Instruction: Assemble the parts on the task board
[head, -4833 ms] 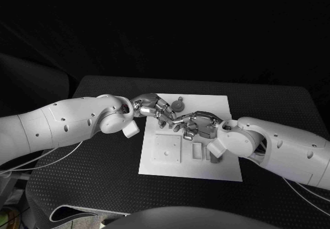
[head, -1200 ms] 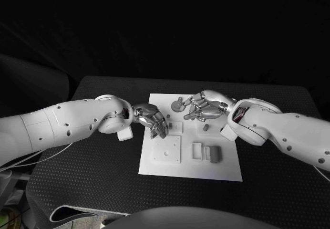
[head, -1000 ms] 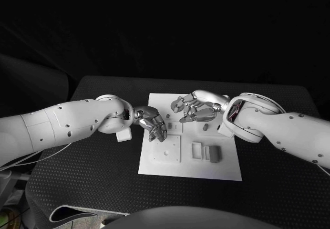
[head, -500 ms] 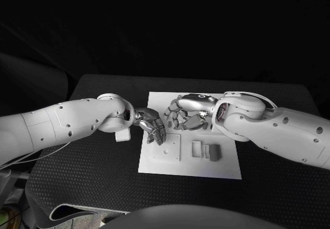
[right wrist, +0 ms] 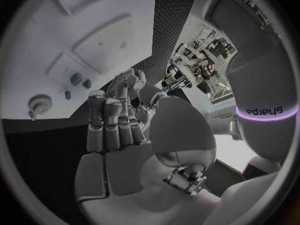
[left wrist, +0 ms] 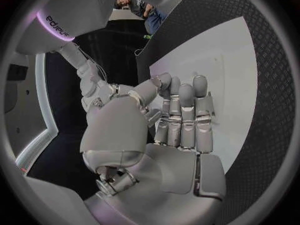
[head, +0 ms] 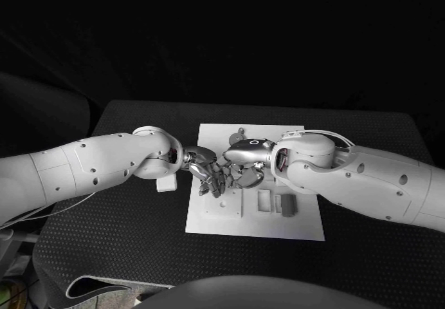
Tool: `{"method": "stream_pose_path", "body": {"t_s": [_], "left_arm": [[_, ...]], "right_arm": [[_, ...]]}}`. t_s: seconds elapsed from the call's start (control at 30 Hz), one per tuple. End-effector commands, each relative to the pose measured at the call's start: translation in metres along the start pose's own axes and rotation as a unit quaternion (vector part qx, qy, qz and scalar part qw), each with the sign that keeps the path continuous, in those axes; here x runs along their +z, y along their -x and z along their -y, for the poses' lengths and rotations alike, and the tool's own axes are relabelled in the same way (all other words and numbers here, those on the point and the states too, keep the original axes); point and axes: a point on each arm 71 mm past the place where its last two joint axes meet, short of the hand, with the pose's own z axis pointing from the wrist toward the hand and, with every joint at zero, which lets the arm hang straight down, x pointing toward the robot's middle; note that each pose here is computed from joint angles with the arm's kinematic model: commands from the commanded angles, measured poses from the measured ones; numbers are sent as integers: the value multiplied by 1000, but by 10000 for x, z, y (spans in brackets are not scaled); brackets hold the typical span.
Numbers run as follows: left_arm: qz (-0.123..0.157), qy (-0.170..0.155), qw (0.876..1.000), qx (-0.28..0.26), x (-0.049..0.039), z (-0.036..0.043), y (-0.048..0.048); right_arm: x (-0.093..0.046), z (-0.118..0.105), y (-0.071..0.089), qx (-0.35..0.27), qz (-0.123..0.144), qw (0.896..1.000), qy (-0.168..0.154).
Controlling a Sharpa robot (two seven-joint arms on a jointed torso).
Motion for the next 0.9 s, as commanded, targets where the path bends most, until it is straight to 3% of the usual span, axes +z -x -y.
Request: {"method": "stream_pose_path", "body": {"t_s": [0.03, 0.9], "left_arm": [[-13, -4, 1000, 3, 18, 32, -28], [-22, -4, 1000, 10, 51, 79, -64]], "right_arm": [[33, -34, -29, 2, -18, 1000, 5], [153, -79, -156, 11, -54, 998, 9]]}}
